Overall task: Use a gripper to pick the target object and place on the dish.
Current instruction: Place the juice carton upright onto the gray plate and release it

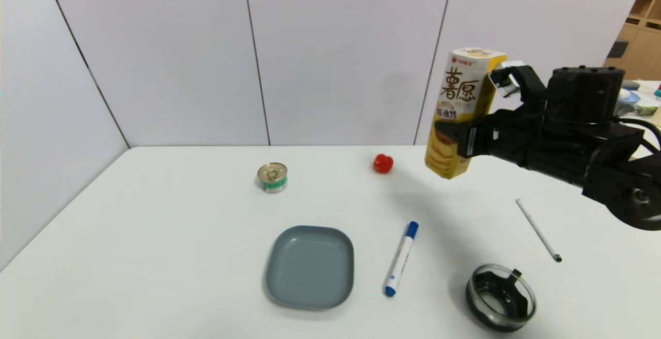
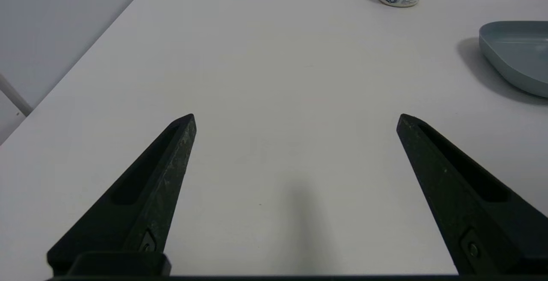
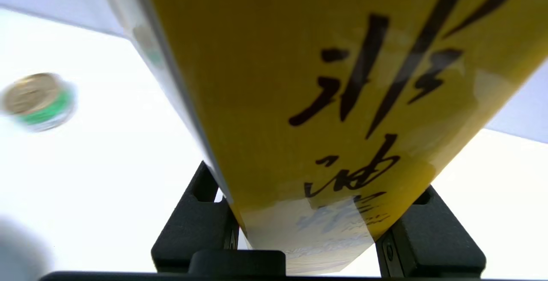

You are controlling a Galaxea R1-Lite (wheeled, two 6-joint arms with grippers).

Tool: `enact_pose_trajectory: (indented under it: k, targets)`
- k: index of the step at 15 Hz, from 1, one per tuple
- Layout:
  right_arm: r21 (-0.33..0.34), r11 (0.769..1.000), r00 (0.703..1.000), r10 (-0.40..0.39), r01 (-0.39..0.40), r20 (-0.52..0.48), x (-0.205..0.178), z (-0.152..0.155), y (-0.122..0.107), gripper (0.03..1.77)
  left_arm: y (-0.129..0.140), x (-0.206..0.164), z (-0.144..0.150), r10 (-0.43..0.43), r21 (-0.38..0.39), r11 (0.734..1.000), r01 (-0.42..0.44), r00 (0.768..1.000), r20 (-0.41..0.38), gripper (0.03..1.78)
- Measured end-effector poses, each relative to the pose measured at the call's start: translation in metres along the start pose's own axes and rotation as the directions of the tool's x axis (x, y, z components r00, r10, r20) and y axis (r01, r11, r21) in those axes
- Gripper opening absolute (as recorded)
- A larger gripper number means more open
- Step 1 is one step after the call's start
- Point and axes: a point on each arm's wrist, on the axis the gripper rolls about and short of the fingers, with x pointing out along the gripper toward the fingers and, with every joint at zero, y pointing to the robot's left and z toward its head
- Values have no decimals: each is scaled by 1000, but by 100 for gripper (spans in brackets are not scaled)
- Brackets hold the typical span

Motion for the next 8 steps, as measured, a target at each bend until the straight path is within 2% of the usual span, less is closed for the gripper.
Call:
enact_pose_trajectory:
  k: [4, 6, 8]
  targets:
    - [-21, 985, 985, 170, -170, -23, -43, 22, 51, 82, 0, 0, 0, 0, 0, 1000, 0, 1000, 0, 169]
    - [-40, 960, 961, 278, -278, -16, -67, 29, 79, 82, 0, 0, 0, 0, 0, 1000, 0, 1000, 0, 169]
    - [-59, 922, 924, 383, -383, -23, -90, 30, 103, 82, 0, 0, 0, 0, 0, 1000, 0, 1000, 0, 169]
